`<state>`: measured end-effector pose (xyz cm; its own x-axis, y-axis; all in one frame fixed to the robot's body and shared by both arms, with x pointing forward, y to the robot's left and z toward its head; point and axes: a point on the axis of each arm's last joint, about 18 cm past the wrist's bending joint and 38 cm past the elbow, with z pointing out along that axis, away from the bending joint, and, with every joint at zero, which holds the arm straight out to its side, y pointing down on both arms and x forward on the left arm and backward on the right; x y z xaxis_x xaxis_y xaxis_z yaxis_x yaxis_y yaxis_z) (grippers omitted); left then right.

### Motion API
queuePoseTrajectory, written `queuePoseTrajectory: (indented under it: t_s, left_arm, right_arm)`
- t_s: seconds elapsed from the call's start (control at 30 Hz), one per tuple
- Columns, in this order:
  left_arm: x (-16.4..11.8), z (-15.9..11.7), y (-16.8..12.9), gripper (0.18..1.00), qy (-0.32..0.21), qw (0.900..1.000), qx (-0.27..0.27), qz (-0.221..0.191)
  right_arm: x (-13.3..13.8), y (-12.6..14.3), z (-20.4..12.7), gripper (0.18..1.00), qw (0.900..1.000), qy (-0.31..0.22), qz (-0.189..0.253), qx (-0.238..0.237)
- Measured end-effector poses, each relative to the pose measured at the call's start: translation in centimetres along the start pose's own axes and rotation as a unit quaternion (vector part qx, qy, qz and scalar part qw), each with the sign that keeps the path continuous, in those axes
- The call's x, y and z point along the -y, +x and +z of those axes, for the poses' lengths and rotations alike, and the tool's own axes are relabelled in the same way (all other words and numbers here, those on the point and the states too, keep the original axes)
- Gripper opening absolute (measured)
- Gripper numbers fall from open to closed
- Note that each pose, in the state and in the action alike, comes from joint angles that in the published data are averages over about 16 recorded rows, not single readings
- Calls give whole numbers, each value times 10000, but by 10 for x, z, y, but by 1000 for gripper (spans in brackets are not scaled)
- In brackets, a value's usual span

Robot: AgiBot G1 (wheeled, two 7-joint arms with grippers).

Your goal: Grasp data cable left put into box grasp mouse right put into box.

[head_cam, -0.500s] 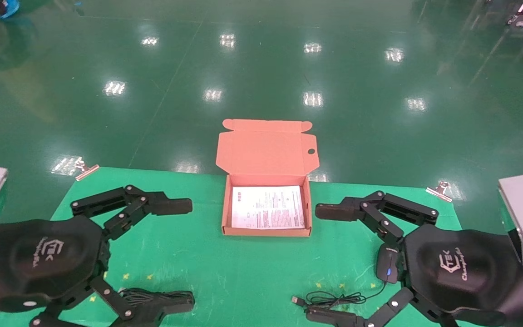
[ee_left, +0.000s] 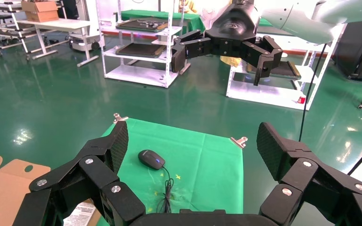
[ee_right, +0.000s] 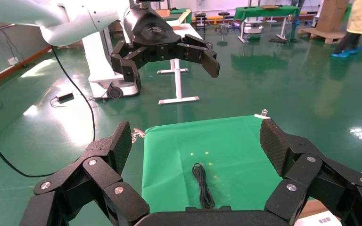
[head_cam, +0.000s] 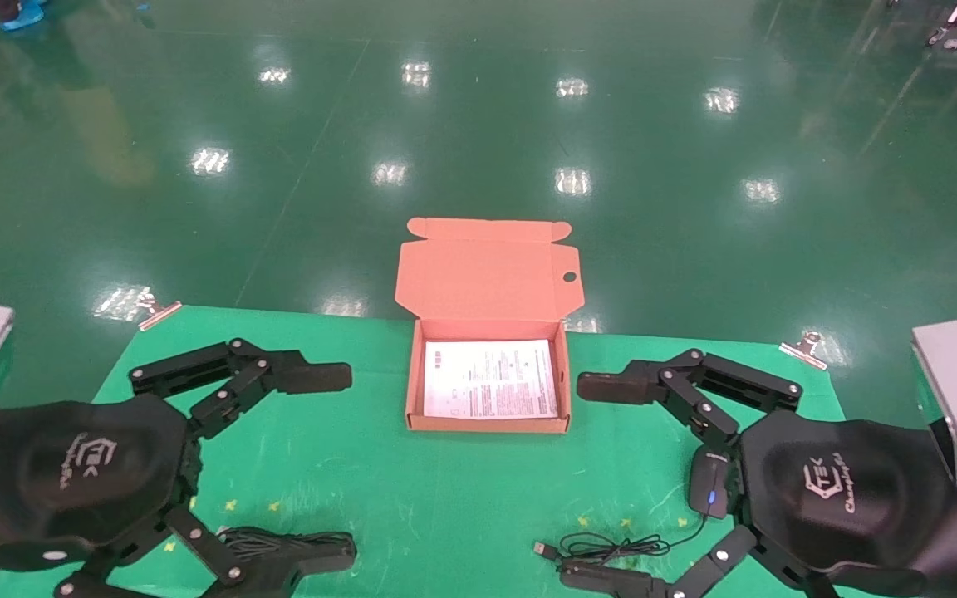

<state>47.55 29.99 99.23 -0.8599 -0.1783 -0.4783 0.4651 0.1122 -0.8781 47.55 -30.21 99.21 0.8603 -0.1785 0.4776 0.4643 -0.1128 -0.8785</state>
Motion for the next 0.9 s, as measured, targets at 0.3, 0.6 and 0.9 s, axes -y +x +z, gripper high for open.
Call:
queuePoseTrajectory:
  t_s: [0.3,0.6,0.9]
  left_arm:
    - [5,3,-3,1001,-162,9997,-73,145]
    - [2,12,-12,1001,-912,9949,-284,337]
    - [-15,24,-25,1001,-1971,9781,-496,448]
  right_arm:
    - [0,0,0,1001,9999,-122,-112,37]
    - [-4,1,2,1001,9953,-710,-624,212]
    - [-15,9,9,1001,9725,-1679,-1519,549]
